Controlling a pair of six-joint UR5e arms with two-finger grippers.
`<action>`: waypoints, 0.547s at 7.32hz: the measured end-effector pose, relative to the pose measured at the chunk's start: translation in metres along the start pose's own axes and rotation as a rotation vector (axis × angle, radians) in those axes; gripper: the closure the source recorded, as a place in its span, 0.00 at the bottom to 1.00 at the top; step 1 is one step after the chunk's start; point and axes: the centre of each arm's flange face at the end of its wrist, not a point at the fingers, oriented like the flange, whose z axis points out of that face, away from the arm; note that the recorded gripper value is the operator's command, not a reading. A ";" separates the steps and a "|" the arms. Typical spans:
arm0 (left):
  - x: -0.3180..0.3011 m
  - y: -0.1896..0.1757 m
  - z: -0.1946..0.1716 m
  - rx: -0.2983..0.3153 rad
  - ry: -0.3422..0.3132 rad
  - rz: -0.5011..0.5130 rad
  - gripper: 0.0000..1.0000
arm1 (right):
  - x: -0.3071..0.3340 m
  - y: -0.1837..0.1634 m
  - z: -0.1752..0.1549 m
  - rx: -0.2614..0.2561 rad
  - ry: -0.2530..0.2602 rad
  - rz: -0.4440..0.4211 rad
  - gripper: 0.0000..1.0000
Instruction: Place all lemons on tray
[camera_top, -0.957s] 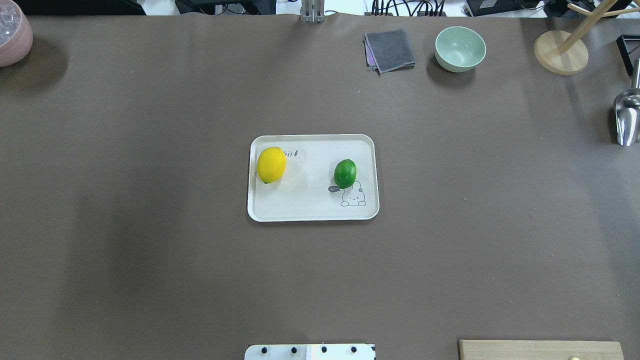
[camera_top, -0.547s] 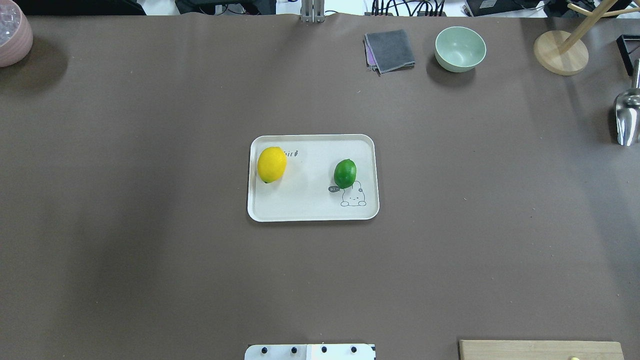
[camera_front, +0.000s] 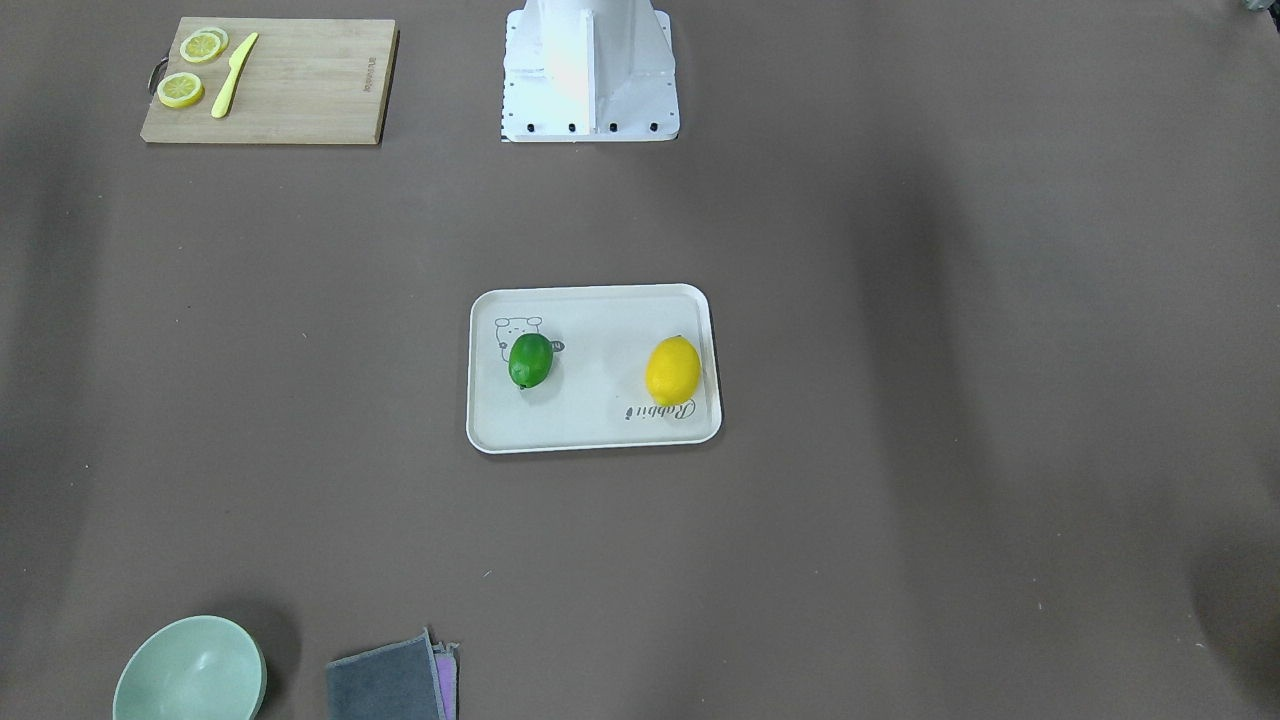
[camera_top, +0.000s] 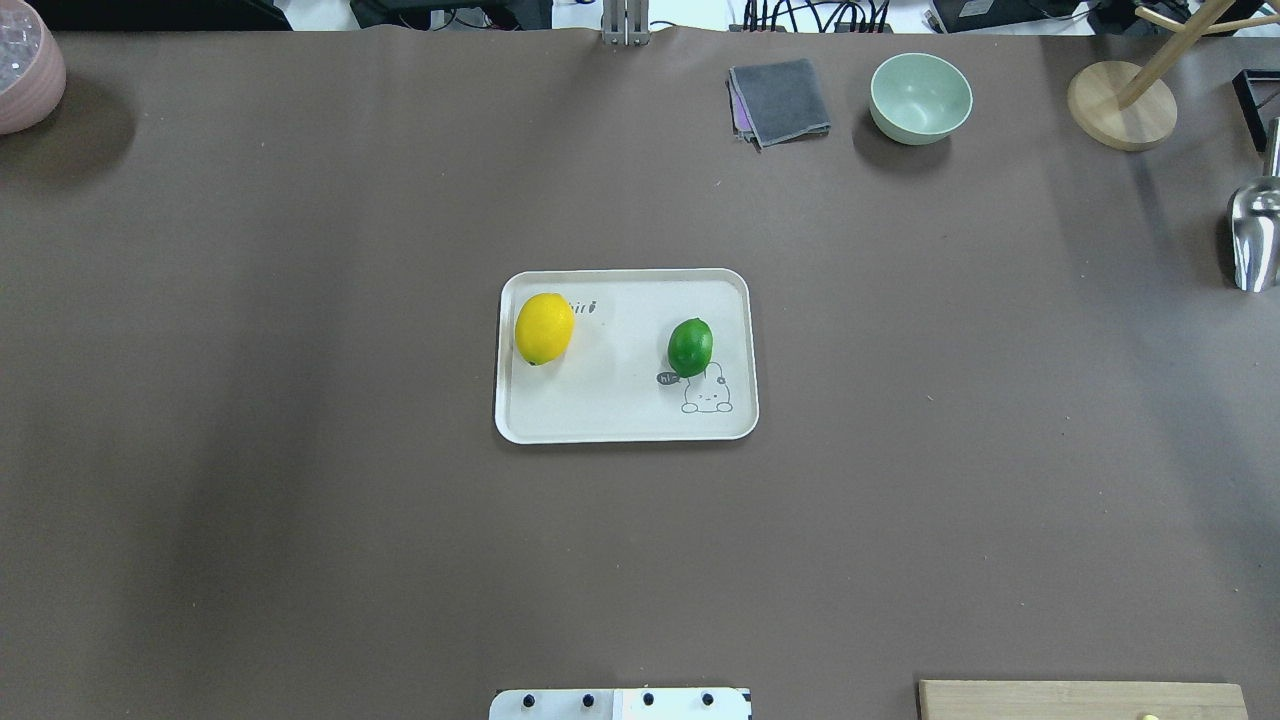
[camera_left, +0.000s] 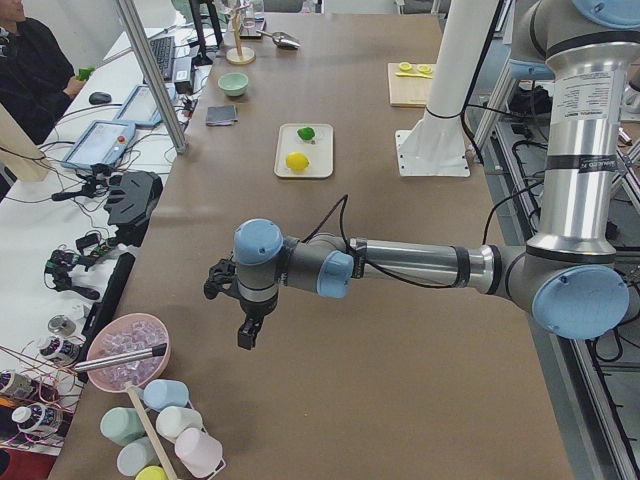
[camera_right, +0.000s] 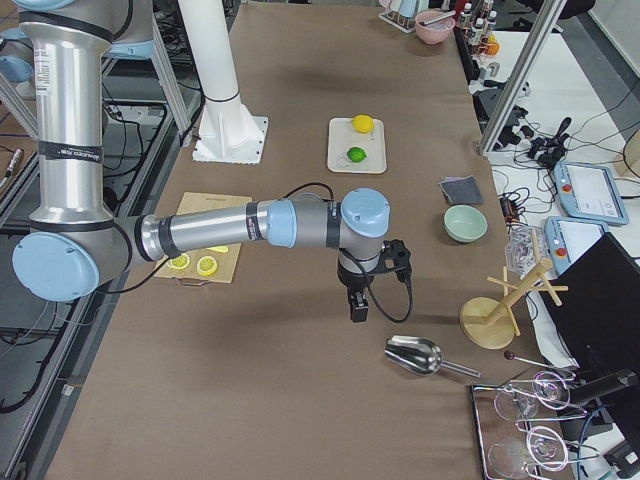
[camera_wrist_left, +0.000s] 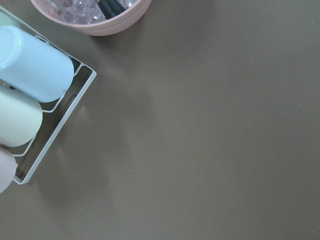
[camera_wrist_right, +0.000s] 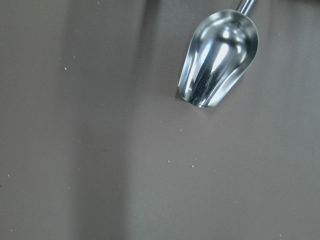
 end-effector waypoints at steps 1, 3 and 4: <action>0.001 -0.002 -0.001 0.002 0.000 -0.023 0.02 | -0.001 0.002 0.000 -0.010 -0.001 0.012 0.00; 0.002 -0.006 -0.001 0.004 0.001 -0.041 0.02 | -0.001 0.003 0.001 -0.015 -0.004 0.024 0.00; 0.003 -0.007 -0.001 0.005 0.001 -0.042 0.02 | -0.001 0.003 0.001 -0.015 -0.003 0.024 0.00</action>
